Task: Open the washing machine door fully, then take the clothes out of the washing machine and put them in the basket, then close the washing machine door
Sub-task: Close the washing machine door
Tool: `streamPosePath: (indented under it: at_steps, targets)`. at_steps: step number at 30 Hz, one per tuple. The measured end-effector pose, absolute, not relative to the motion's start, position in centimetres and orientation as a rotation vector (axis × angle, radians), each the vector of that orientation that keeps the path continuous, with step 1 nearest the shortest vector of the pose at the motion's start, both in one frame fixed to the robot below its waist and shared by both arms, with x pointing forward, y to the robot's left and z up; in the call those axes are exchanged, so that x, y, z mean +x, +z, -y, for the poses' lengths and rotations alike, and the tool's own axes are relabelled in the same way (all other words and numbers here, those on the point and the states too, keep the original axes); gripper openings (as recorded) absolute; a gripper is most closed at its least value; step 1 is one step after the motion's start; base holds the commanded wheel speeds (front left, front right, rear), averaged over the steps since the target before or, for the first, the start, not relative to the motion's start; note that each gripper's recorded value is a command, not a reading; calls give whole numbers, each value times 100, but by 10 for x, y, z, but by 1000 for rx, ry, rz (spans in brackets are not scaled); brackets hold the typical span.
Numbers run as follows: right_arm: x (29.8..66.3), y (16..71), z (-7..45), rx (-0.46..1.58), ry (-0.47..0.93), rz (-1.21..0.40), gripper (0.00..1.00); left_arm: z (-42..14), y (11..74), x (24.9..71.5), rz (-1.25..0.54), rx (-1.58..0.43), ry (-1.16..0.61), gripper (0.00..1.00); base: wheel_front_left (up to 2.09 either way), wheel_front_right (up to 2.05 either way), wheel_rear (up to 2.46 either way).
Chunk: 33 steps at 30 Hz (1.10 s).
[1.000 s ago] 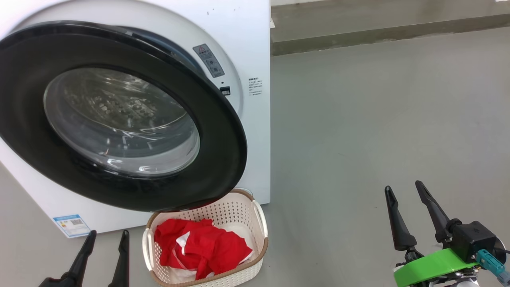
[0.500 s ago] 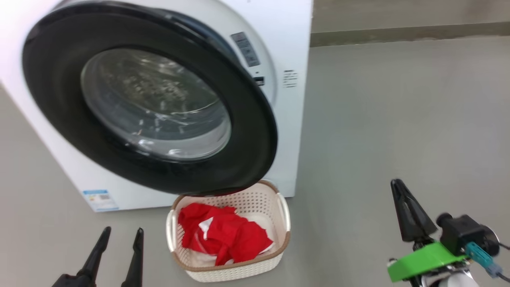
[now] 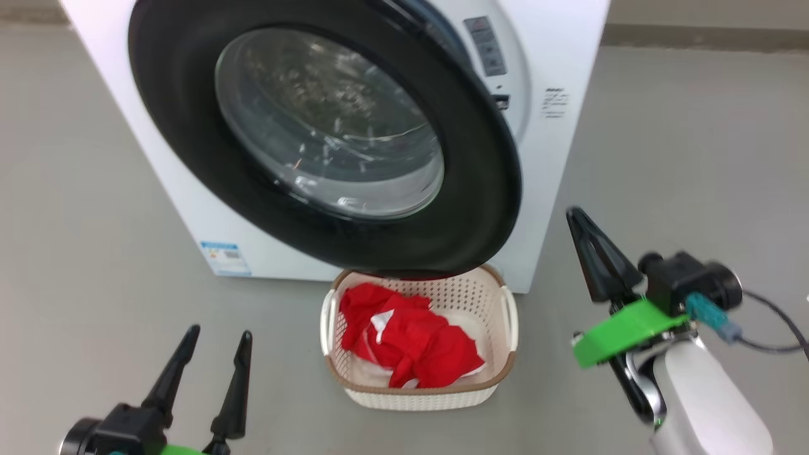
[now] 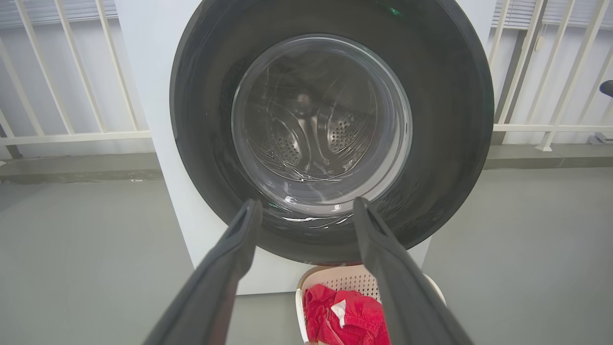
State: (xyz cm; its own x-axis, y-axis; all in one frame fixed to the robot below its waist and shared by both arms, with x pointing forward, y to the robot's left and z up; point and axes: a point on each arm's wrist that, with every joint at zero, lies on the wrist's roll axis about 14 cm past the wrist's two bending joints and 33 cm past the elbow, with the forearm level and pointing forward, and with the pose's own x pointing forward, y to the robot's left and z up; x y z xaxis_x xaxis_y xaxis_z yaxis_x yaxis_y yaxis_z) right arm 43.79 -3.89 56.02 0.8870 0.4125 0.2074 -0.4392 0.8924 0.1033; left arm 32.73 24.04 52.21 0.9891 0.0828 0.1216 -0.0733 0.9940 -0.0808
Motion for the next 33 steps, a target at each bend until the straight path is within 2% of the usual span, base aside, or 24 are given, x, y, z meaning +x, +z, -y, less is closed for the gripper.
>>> streamPosePath:
  at_steps: [12,18,33]
  targets:
    - [487,555,-34,168,616,131,0,-259,523,335,113,-66,132,100,0,0,0]
    - [502,546,-52,167,650,98,0,-263,514,337,83,-67,145,100,0,0,0]
    - [558,539,-34,228,559,103,0,-252,507,371,58,-60,99,100,0,0,0]
